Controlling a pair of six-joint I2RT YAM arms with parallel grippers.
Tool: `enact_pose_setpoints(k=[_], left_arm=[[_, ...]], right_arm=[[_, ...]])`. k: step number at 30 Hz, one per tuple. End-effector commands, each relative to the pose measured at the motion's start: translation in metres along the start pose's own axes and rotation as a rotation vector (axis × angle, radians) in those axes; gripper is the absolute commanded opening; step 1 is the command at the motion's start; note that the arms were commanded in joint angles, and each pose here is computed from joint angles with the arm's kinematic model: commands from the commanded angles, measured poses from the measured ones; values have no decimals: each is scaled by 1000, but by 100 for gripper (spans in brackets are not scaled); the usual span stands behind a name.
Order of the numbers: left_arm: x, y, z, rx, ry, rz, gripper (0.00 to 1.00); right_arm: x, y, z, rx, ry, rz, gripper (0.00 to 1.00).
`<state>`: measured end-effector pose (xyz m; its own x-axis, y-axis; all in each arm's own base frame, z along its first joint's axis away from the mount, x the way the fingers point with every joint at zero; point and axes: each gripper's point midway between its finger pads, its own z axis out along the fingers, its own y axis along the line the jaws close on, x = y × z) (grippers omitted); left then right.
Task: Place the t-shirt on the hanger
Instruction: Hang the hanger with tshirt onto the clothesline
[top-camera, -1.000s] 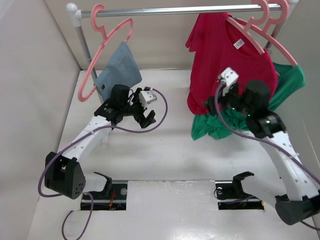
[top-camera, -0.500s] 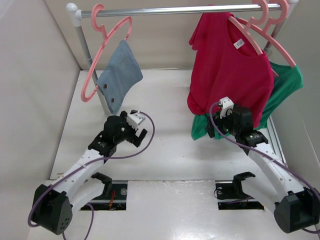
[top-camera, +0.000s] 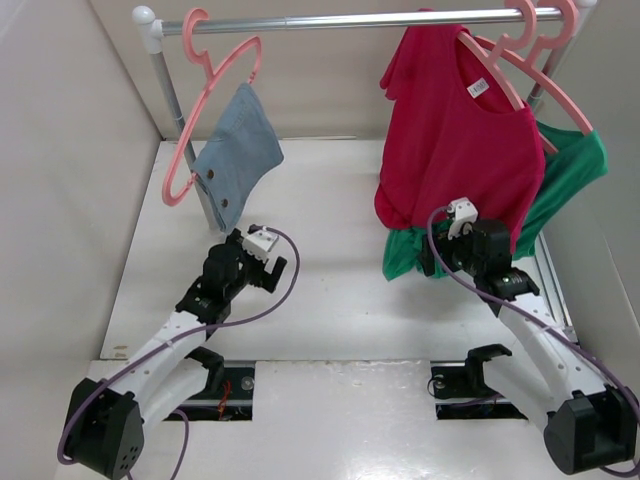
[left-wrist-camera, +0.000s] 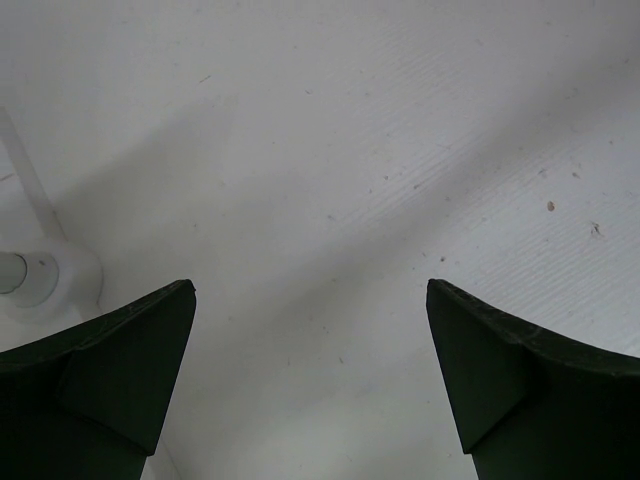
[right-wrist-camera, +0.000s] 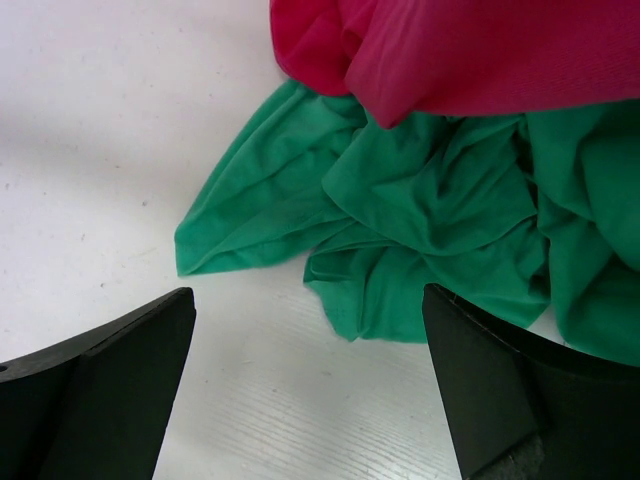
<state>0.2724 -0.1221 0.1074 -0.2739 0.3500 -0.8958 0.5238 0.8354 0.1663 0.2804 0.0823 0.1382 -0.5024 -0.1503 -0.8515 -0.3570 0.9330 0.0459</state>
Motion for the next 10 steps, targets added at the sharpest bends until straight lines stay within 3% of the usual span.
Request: enact_pose_setpoints(k=[1,10], left_arm=[[-16,5,-1,-14,-75,-32,100],[-16,16,-3,-49,-87,-33,100]], right_arm=[[-20,-4,-4,22,-78,7,100],[-17,-5,-6,32,-79,16,100]])
